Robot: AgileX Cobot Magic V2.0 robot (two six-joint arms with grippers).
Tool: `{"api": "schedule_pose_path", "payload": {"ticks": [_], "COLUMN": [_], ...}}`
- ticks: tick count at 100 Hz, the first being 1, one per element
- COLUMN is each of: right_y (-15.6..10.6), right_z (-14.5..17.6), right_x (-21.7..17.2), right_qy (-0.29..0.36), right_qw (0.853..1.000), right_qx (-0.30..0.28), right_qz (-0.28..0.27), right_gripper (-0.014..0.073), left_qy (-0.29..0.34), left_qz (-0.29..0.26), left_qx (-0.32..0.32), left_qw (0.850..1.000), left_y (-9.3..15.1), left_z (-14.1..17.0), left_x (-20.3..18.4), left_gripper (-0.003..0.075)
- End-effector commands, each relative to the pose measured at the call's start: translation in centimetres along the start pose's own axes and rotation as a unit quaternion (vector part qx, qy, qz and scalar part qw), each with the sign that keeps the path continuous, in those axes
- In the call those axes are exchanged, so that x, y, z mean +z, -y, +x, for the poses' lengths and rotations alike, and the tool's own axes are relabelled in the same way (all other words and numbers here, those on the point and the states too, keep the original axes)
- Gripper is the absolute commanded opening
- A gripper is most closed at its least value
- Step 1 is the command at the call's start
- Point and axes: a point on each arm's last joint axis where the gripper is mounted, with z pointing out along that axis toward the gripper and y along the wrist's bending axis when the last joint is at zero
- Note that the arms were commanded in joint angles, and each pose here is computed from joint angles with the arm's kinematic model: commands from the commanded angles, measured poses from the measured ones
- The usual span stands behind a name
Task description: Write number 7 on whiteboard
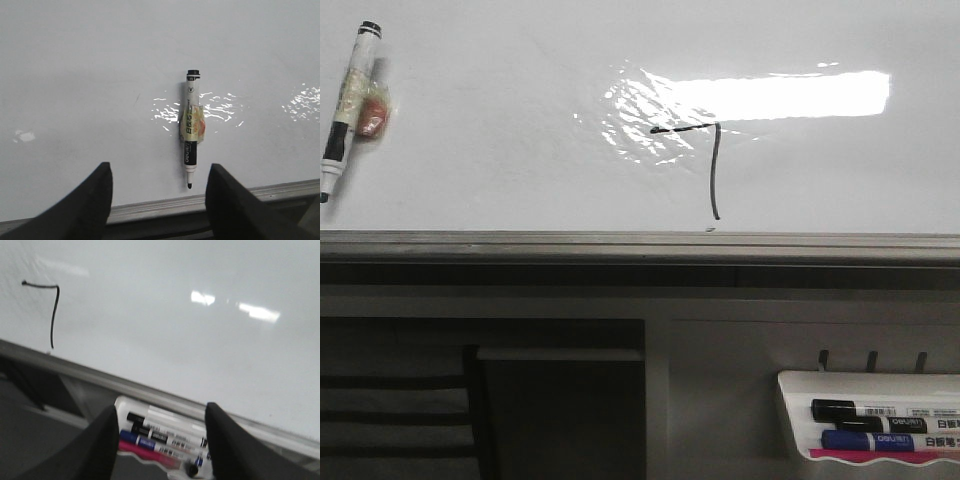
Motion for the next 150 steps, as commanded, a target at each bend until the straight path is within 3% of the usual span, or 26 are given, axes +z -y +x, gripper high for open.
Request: {"api": "schedule_pose_path", "payload": {"ticks": [1, 22, 31, 38, 53, 58, 150], "right_y": [0.2, -0.4, -0.5, -0.6, -0.6, -0.6, -0.6], "right_z": [-0.6, 2.6, 3.4, 3.8, 3.8, 3.8, 3.9], "right_x": [-1.4, -2.7, -2.9, -2.9, -2.9, -2.9, -2.9], "right_qy": [0.113, 0.169, 0.173, 0.173, 0.173, 0.172, 0.168], "right_qw": [0.993, 0.985, 0.984, 0.984, 0.984, 0.984, 0.985], "right_qx": [0.003, 0.017, 0.019, 0.019, 0.019, 0.019, 0.019], "right_qz": [0.033, 0.038, 0.037, 0.037, 0.037, 0.037, 0.036], "right_gripper": [0.0342, 0.0341, 0.0272, 0.0168, -0.0065, -0.0071, -0.0071], "left_qy": [0.068, 0.137, 0.155, 0.159, 0.157, 0.157, 0.160], "left_qz": [0.012, 0.046, 0.058, 0.061, 0.061, 0.061, 0.054], "left_qx": [0.002, 0.011, 0.011, 0.011, 0.011, 0.011, 0.021], "left_qw": [0.998, 0.989, 0.986, 0.985, 0.986, 0.986, 0.985], "left_y": [0.1, 0.7, 1.0, 1.0, 1.0, 1.0, 0.8], "left_z": [0.1, 3.8, 4.7, 5.1, 5.2, 5.2, 5.7], "left_x": [-0.6, 0.1, 0.4, 0.5, 0.6, 0.6, 0.3], "left_gripper": [0.0388, 0.0386, 0.0356, 0.0282, 0.0050, -0.0021, -0.0020]}}
